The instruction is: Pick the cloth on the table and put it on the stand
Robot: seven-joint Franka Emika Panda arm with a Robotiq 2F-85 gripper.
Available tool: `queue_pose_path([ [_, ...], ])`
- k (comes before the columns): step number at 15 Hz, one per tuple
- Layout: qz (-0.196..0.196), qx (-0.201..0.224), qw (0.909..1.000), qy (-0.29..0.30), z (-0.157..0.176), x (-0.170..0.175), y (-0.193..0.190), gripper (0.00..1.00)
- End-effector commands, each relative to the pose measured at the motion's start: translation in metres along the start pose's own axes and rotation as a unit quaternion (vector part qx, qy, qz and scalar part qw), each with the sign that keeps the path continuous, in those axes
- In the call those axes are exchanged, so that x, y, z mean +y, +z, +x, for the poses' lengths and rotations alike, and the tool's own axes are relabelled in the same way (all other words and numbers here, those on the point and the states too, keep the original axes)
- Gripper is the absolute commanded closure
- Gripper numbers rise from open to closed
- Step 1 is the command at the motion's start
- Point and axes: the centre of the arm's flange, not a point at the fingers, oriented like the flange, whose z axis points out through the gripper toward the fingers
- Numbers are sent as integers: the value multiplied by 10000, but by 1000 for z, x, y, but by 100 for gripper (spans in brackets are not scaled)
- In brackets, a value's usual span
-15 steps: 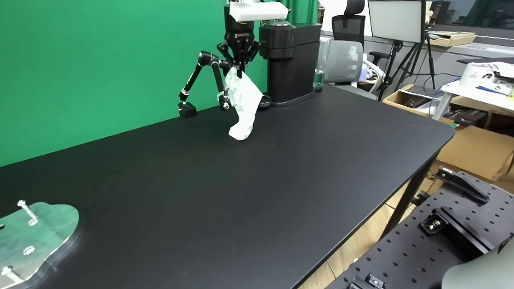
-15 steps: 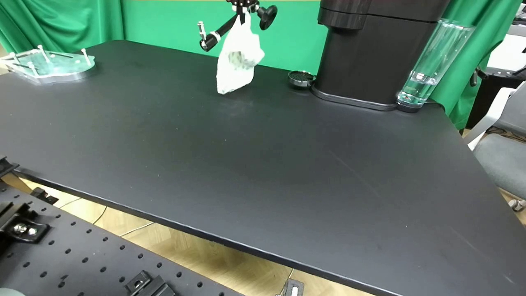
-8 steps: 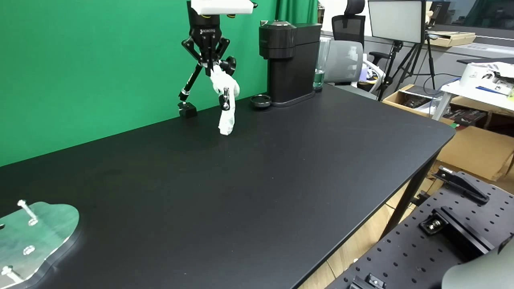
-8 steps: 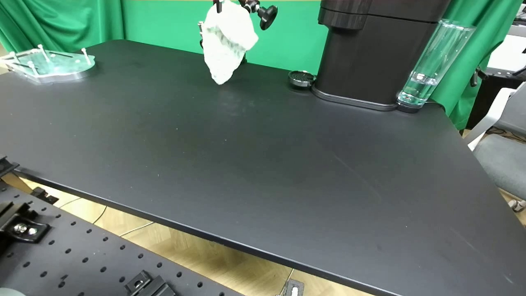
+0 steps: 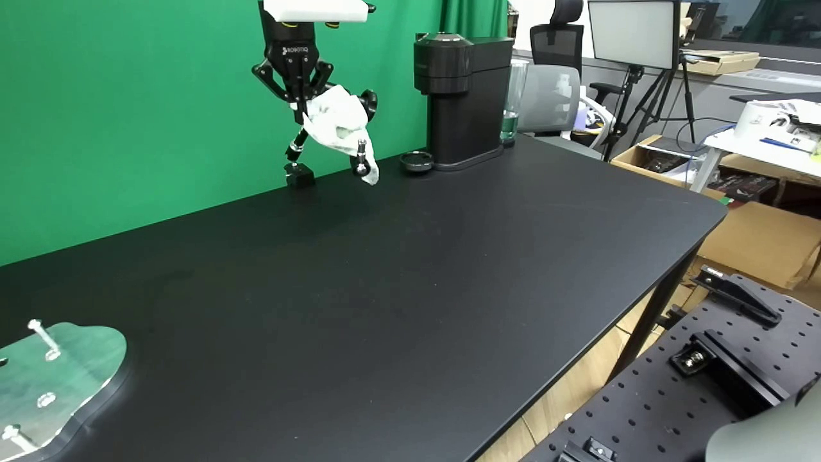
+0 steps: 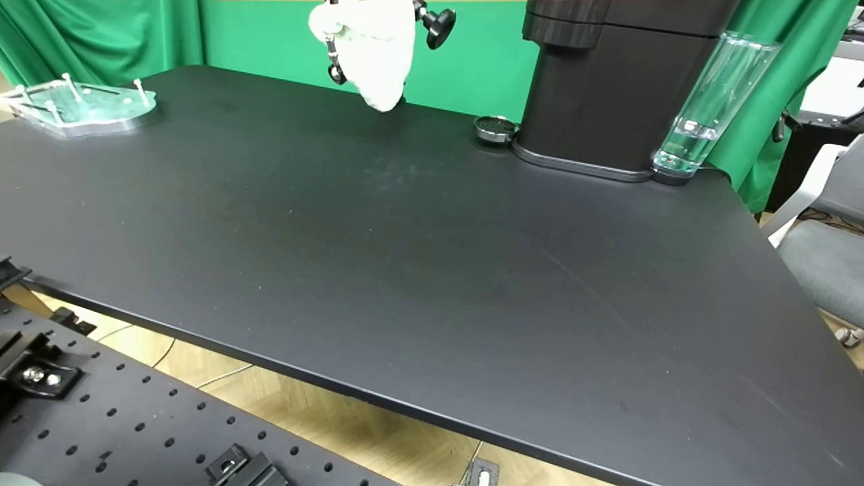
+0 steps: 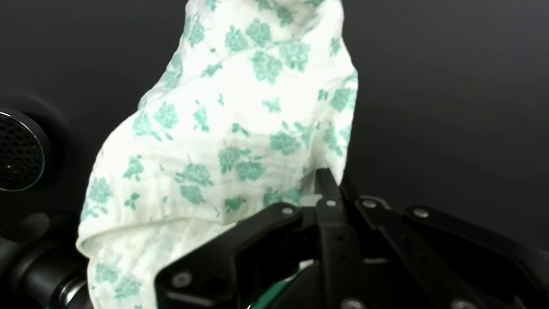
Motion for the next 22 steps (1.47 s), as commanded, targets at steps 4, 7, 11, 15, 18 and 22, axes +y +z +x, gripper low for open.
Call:
queue_pose_path([
  [4,19,-179,9998,115,17,-7,11,99],
  [7,31,-274,9995,134,18,-3,17,67],
  [11,35,-359,9992,161,19,0,22,38],
  [15,15,-395,9991,169,19,2,23,12],
  [18,72,-577,9982,112,9,1,32,0],
  [22,-52,-686,9976,-110,-13,-10,55,0],
])
